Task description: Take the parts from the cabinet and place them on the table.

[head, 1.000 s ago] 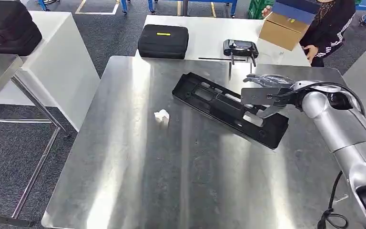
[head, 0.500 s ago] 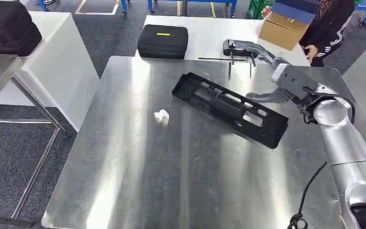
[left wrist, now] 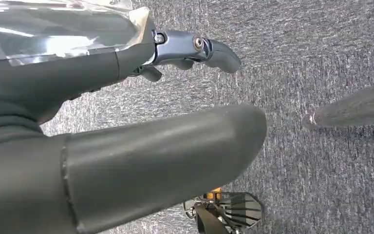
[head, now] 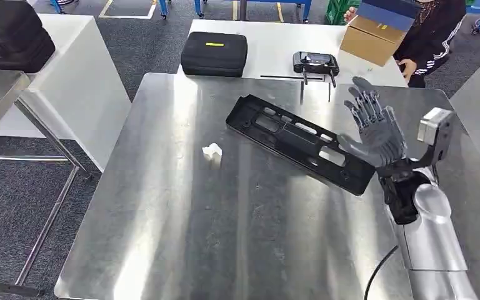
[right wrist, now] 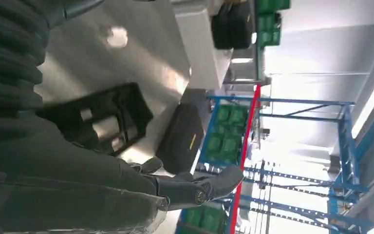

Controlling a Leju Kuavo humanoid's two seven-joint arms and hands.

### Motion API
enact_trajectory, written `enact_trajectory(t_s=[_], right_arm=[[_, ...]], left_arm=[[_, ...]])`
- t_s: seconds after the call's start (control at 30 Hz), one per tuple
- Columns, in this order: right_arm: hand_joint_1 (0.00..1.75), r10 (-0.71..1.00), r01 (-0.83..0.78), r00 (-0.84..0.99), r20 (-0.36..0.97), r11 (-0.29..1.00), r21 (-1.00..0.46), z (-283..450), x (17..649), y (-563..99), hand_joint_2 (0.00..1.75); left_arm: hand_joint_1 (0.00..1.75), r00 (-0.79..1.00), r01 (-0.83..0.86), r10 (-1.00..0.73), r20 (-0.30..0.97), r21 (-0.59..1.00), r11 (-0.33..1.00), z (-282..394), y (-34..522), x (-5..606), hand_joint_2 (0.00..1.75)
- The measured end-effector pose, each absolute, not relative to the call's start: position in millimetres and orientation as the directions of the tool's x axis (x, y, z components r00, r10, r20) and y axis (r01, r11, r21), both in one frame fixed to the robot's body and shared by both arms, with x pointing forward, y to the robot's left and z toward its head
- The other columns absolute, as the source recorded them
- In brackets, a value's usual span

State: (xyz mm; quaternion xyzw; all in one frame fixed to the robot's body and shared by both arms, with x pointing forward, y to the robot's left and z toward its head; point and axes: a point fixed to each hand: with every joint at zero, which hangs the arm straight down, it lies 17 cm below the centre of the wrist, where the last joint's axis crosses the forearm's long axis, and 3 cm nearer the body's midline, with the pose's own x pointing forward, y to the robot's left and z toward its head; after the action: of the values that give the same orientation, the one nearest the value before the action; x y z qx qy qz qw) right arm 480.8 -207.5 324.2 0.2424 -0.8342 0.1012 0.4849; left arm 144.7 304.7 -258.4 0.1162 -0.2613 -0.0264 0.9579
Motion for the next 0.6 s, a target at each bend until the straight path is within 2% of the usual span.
enact_trajectory(t_s=[0.2, 0.6], right_arm=[[0.00, -0.372, -0.543, -0.403, 0.836, 0.833, 0.109, 311.6, 436.0, -199.3, 1.75], [0.00, -0.385, -0.548, -0.425, 0.819, 0.830, 0.106, 320.1, 422.0, -200.1, 1.75]], left_arm=[[0.00, 0.864, -0.012, -0.109, 0.492, 0.237, 0.972, -259.8, 304.8, 135.6, 0.00], [0.00, 0.866, -0.013, -0.106, 0.489, 0.234, 0.972, -260.4, 303.8, 133.3, 0.00]])
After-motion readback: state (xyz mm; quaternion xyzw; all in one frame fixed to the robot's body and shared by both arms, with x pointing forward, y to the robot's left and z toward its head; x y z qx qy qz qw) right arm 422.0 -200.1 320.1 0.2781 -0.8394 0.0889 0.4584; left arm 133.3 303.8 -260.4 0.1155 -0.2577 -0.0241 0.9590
